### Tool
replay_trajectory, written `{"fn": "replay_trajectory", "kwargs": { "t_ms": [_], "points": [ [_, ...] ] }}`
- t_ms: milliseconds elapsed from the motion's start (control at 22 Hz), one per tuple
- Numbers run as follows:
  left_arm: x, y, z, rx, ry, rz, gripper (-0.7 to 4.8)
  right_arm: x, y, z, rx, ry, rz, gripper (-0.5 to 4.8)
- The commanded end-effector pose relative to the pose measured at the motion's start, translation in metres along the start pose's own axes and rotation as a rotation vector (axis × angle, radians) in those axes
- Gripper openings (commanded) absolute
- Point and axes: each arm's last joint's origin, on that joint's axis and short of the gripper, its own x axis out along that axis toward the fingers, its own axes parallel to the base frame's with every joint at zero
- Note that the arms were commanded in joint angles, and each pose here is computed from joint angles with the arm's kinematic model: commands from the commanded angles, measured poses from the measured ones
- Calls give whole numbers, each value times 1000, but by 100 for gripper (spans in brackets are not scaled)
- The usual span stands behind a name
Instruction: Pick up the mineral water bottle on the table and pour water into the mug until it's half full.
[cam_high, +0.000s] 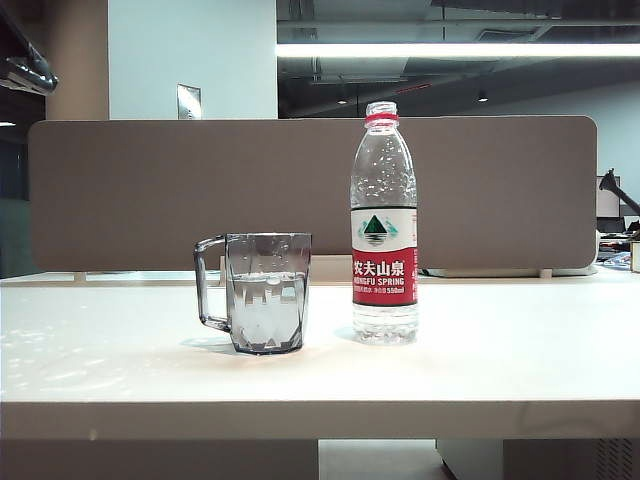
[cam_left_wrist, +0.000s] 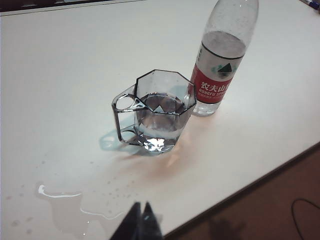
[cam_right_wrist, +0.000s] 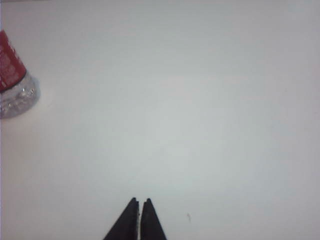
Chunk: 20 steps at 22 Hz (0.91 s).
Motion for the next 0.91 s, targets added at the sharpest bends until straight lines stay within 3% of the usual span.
{"fn": "replay_trajectory", "kwargs": {
  "t_ms": [45,182,909],
  "points": [
    [-1,0,2,2,-17,-1,-5,-2,0,2,0,-58,-2,30],
    [-1,0,2,2,-17,-1,-5,-7,0,7,-1,-128,3,30],
    [-8,0,-1,4,-27,18,-5,-6,0,6,-2,-114,3,31]
  ]
}}
